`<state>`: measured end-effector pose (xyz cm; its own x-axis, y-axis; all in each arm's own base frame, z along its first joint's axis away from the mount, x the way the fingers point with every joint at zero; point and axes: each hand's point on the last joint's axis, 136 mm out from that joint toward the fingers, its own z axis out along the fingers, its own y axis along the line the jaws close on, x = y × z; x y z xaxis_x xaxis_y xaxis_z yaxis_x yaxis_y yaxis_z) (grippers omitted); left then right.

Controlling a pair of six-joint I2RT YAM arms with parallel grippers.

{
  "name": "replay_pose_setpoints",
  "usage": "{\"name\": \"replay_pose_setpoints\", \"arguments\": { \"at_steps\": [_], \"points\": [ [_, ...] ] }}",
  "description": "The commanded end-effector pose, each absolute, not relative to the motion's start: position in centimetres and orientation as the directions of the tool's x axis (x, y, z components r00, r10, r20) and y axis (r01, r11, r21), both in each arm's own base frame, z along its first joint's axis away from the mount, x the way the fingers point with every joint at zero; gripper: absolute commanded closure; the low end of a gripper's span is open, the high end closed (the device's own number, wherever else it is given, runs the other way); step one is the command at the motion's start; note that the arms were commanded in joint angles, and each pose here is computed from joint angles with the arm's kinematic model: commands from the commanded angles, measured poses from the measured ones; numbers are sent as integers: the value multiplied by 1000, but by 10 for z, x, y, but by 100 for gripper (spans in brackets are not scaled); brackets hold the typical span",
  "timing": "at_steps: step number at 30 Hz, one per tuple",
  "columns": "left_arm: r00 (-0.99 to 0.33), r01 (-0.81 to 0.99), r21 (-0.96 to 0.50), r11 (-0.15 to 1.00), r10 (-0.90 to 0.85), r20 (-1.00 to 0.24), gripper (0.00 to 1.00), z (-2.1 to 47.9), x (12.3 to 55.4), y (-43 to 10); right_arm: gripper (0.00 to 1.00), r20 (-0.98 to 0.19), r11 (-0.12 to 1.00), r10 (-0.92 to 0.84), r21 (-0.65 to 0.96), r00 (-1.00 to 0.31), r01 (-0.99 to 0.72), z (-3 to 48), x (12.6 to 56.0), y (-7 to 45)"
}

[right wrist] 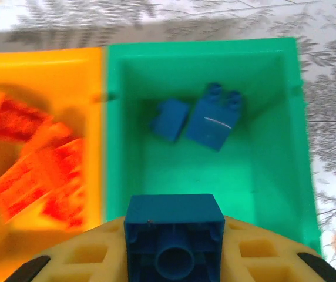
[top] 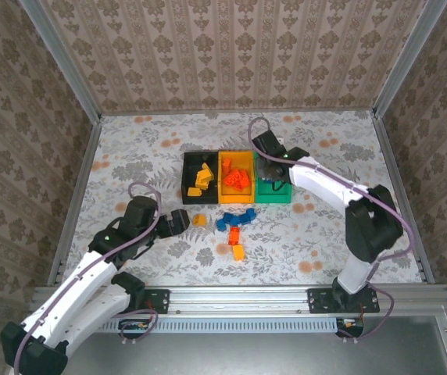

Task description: Sort the legos into containers by color

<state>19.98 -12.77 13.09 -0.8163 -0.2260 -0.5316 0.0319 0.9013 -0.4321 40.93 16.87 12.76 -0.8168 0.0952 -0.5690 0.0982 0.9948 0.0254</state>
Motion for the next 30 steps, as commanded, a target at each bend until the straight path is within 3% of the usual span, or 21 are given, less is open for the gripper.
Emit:
{"name": "replay_pose_setpoints", "arguments": {
  "at_steps": [1, 3, 8, 11, 21, 30],
  "points": [
    [-825, 13, -465, 885, -253, -505, 0, 126, 200, -132, 68, -557, 985, 116, -41, -822, 166, 120, 424, 154],
    [-830, 10, -468, 884, -253, -496, 0, 123, 200, -133, 63, -557, 985, 115, -46, -823, 169, 118, 433, 154],
    [-835, 13, -475, 880, -252, -490, 0, 122, 200, -135, 31, -588, 988, 113, -18, -801, 152, 134, 435, 161],
    [-835, 28, -491, 871, -250, -490, 0, 122, 200, -139, 22, -615, 993, 102, 15, -782, 118, 150, 420, 172],
    [-870, 149, -504, 850, -130, -476, 2, 106, 198, -186, 16, -589, 998, 38, 69, -807, -3, 137, 324, 195],
    [-857, 410, -322, 853, 240, -455, 7, 71, 168, -274, 15, -569, 996, 89, 71, -817, 58, 120, 278, 158]
  ]
}}
